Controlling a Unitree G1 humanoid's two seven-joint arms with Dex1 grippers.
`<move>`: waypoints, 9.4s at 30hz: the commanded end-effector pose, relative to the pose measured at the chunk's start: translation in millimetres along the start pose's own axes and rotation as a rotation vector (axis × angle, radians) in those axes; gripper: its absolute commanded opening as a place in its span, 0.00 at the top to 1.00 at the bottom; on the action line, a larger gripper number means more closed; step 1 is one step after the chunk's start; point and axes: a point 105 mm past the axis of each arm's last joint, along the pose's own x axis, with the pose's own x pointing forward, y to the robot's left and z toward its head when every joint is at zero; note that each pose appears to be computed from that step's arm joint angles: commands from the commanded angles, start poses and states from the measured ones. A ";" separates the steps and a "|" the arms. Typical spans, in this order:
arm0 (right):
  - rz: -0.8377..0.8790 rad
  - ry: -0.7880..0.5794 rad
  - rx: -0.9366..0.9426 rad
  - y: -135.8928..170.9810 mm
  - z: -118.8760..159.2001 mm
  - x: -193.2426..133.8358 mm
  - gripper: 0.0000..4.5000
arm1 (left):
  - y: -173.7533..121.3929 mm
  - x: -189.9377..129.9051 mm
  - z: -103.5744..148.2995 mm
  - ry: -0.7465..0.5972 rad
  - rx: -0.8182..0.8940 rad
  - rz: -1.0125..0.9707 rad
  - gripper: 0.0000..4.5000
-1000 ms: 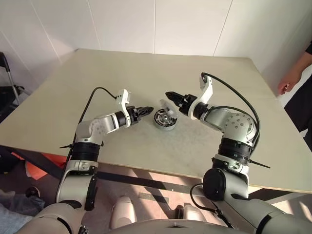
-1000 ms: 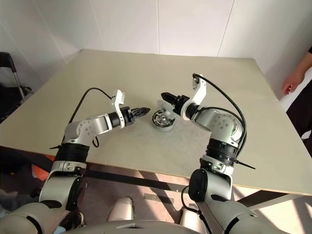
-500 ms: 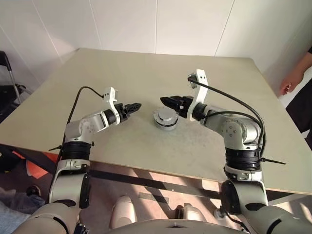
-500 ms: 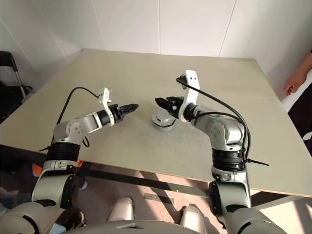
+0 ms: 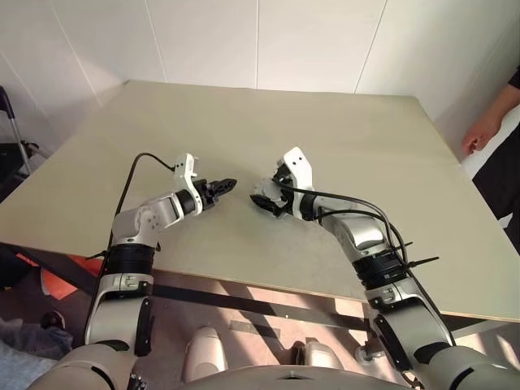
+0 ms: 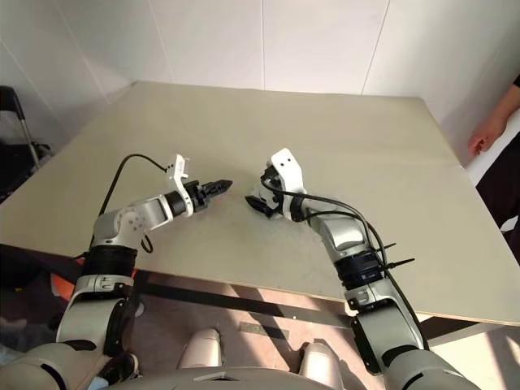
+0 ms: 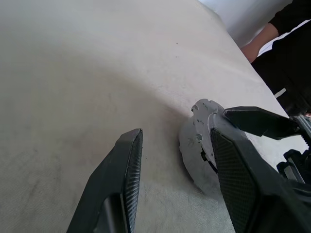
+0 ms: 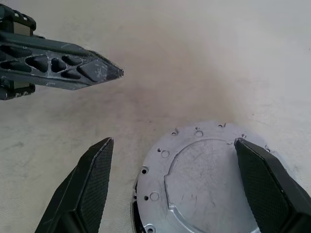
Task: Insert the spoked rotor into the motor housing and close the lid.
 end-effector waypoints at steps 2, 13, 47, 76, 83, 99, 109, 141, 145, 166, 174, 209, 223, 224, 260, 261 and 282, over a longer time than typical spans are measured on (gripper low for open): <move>-0.008 -0.061 -0.022 -3.0 18.7 0.3 0.01 | -7.9 -3.0 12.3 -0.046 0.037 -0.015 0.48; -0.070 -0.072 -0.037 -23.6 21.2 -4.8 0.01 | -13.1 1.7 10.0 -0.029 0.044 -0.034 0.48; -0.018 -0.119 -0.003 -20.8 25.5 -19.5 0.30 | 4.6 -6.9 22.7 -0.064 0.047 0.027 0.48; -0.019 0.030 -0.066 -30.9 -9.7 -31.0 0.30 | 4.6 -8.1 19.3 -0.062 0.041 0.030 0.48; -0.035 0.027 -0.060 -34.3 -10.2 -32.9 0.30 | 3.7 -7.2 21.1 -0.066 0.039 0.025 0.48; -0.056 -0.009 -0.061 -37.7 1.5 -33.2 0.30 | 4.8 -6.3 16.1 -0.057 0.036 0.029 0.48; -0.039 0.029 -0.064 -36.9 -10.0 -36.2 0.30 | 6.3 -7.7 17.8 -0.063 0.037 0.035 0.48; -0.085 0.104 -0.107 -40.6 -21.1 -32.6 0.30 | -28.4 59.8 -33.0 0.112 -0.402 -0.047 1.00; -0.088 0.104 -0.108 -41.1 -21.5 -34.2 0.30 | -24.0 52.7 -52.5 0.177 -0.387 -0.043 1.00; -0.074 0.068 -0.094 -38.2 -10.0 -29.9 0.30 | -54.1 66.1 -26.8 0.141 -0.367 -0.138 1.00; -0.082 0.061 -0.034 -40.0 -7.3 -31.6 0.30 | -47.0 65.8 -31.2 0.186 -0.340 -0.059 1.00; -0.033 0.139 0.905 -50.5 -46.0 -97.9 0.00 | -50.2 66.8 -22.5 0.164 -0.310 -0.083 1.00; 0.030 0.027 1.067 -31.5 -19.8 -47.0 0.00 | -47.2 65.9 -19.9 0.158 -0.298 -0.071 1.00; 0.046 0.020 1.079 -28.1 -17.9 -42.5 0.00 | -47.2 66.1 -19.9 0.158 -0.298 -0.070 1.00; 0.199 -0.277 1.154 -29.6 98.2 -0.4 0.49 | -14.1 24.6 19.6 -0.188 -0.511 -0.093 1.00; 0.217 -0.279 1.158 -25.3 105.4 3.2 0.49 | -16.0 21.9 20.2 -0.207 -0.532 -0.115 1.00; 0.223 -0.085 1.129 0.6 84.6 34.1 0.50 | -57.4 -25.4 36.9 -0.338 -0.711 -0.503 0.21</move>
